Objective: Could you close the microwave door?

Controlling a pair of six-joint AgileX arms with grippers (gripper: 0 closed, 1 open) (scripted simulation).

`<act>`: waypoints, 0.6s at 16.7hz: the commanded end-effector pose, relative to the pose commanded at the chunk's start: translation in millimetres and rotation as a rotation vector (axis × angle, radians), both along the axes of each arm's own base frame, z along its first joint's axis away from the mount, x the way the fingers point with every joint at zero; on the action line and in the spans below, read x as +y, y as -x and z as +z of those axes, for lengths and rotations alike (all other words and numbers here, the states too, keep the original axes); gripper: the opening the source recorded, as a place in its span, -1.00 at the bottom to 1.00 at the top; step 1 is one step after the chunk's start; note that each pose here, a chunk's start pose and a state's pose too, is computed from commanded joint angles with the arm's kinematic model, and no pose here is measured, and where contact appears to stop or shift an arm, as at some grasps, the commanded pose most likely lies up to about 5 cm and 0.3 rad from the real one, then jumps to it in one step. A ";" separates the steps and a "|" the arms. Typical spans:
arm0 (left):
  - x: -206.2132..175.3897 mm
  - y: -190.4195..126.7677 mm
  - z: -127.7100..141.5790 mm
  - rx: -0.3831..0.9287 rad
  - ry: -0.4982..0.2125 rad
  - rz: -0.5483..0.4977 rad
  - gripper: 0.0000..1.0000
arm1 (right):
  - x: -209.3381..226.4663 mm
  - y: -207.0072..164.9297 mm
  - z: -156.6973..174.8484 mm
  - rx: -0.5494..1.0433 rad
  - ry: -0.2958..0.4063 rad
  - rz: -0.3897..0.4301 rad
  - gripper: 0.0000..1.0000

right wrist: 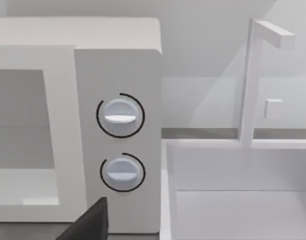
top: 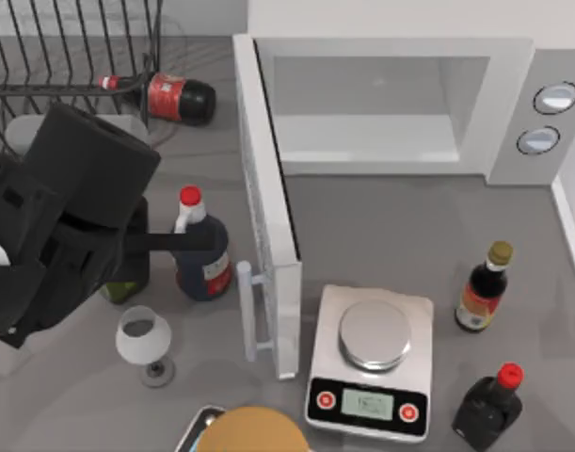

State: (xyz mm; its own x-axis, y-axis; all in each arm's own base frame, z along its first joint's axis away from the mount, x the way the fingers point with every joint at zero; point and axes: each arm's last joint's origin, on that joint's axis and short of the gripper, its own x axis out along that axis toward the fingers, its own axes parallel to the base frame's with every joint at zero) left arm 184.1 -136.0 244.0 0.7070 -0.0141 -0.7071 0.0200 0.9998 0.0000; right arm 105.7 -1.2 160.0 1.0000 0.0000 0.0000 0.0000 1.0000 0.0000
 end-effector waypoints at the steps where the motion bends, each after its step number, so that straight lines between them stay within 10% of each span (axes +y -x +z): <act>1: 0.0 0.0 0.0 0.000 0.000 0.000 -1.00 | 0.0 0.0 0.0 0.000 0.000 0.000 1.00; 10: -3.8 3.8 -46.0 0.003 0.005 -0.019 -1.00 | 0.0 0.0 0.0 0.000 0.000 0.000 1.00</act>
